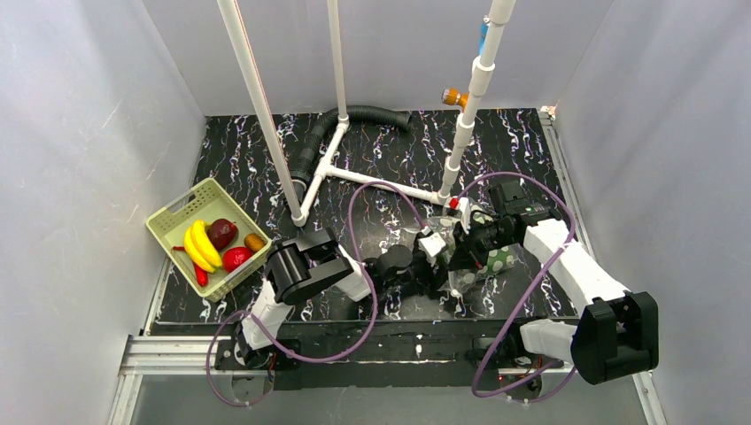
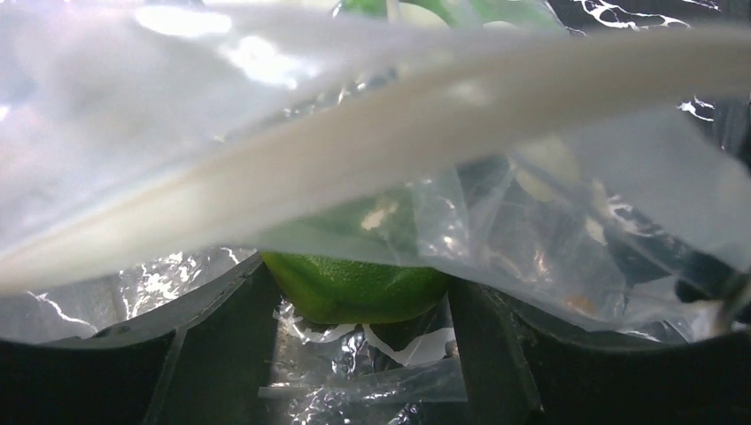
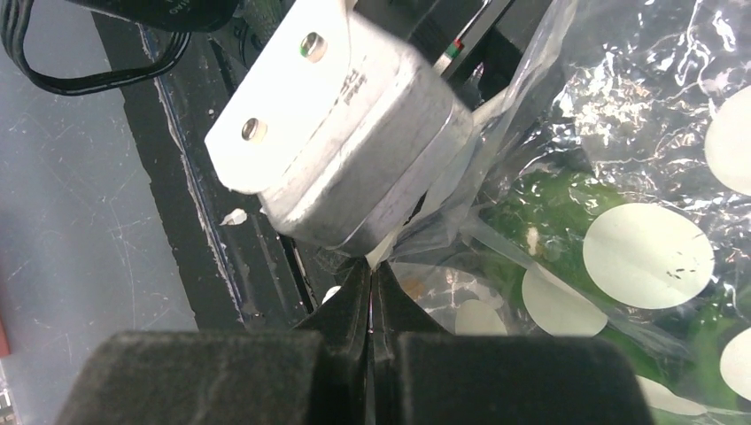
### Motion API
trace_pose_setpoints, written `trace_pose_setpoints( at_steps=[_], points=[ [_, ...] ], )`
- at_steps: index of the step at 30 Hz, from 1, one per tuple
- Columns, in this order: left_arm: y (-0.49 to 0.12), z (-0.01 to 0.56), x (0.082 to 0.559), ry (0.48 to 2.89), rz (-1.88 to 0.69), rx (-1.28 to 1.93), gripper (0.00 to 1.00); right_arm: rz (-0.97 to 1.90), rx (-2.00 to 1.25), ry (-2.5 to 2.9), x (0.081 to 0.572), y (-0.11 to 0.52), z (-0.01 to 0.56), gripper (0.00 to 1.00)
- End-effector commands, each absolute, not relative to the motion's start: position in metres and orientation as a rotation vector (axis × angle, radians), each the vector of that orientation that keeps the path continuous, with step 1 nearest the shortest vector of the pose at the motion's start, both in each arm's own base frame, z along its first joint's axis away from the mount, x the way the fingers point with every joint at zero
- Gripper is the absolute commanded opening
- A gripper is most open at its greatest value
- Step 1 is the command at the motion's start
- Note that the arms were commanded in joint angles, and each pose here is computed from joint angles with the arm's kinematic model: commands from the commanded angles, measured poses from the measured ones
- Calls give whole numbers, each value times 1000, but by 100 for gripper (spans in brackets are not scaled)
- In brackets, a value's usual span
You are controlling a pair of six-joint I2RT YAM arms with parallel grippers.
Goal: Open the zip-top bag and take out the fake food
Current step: Pick up the fake fruit from the zipper food storage bag.
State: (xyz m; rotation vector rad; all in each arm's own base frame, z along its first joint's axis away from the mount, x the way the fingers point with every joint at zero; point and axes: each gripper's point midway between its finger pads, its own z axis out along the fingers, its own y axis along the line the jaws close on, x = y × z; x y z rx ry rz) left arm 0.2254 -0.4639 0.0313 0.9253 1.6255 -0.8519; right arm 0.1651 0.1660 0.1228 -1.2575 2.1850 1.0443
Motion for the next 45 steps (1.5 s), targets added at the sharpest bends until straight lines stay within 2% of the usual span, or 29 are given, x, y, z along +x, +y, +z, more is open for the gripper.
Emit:
trace_pose_setpoints(
  at_steps=[1, 5, 9, 17, 21, 27, 31, 39, 45],
  points=[
    [-476, 59, 239, 1558, -841, 857, 55, 1105, -1265, 2115, 166, 176, 141, 1],
    [-473, 60, 238, 1550, -836, 863, 34, 1099, -1267, 2113, 166, 175, 141, 1],
    [-463, 63, 237, 1539, -801, 878, 25, 1087, -1269, 2111, 167, 175, 142, 1],
    [-429, 70, 219, 1531, -746, 982, 20, 1050, -1252, 2112, 171, 171, 142, 1],
    [-417, 70, 207, 1610, -747, 1035, 13, 1001, -1231, 2144, 178, 168, 137, 1],
    [-409, 78, 192, 1695, -803, 1048, 11, 993, -1225, 2160, 179, 167, 134, 1],
    [-401, 79, 185, 1764, -812, 1046, 5, 981, -1221, 2161, 181, 166, 134, 1],
    [-385, 80, 182, 1850, -759, 1048, 0, 973, -1216, 2172, 182, 166, 133, 1],
    [-377, 93, 178, 1848, -776, 1020, 0, 972, -1213, 2176, 182, 165, 132, 1]
  ],
)
